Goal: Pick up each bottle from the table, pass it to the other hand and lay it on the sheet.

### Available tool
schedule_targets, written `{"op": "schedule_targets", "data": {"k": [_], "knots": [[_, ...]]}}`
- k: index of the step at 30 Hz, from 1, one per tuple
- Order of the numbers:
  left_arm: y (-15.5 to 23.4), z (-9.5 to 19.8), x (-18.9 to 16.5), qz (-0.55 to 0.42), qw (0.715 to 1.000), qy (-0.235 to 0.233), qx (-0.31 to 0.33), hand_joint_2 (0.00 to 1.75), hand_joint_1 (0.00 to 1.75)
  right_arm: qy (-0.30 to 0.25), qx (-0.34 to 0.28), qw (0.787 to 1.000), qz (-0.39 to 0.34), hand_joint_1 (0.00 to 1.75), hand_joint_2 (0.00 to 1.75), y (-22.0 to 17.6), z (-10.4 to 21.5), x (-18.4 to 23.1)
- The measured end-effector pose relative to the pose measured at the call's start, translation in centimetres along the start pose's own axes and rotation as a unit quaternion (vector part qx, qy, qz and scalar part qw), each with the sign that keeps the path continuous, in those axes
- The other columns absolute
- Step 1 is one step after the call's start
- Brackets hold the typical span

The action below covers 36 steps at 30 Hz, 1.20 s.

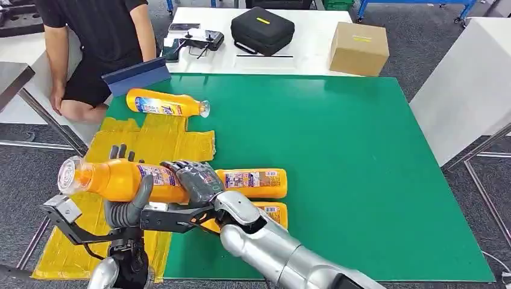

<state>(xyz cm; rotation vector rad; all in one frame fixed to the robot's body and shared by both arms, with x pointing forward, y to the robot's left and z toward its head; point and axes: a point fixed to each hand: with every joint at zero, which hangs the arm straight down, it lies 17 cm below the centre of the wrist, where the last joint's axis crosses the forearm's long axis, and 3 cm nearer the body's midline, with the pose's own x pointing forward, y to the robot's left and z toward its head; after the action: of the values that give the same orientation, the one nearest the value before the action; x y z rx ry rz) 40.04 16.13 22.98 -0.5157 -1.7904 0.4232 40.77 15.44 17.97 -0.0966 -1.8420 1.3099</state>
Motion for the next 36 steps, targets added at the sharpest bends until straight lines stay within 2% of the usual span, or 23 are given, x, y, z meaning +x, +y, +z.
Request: {"op": "schedule_targets", "data": {"k": [28,29,30,36], "knots": [[1.5,1.7,0.2,0.005,1.0,-0.013,0.021,1.75,1.75,-0.017,0.016,1.0,0.017,1.75,1.75,1.6,0.3,0.3],[1.5,1.7,0.2,0.005,1.0,-0.013,0.022,1.75,1.75,-0.017,0.016,1.0,0.016,0.3,1.75,1.7,0.4,0.3],[1.6,1.8,0.1,0.005,1.0,-0.013,0.022,1.75,1.75,-0.016,0.015,1.0,0.017,0.0,0.0,1.7,0.4,0.3],[1.6,2.1,0.4,0.005,1.0,-0.019,0.022,1.75,1.75,-0.016,-0.002,1.0,0.023,0.0,0.0,1.6,0.5,0.5]]}}
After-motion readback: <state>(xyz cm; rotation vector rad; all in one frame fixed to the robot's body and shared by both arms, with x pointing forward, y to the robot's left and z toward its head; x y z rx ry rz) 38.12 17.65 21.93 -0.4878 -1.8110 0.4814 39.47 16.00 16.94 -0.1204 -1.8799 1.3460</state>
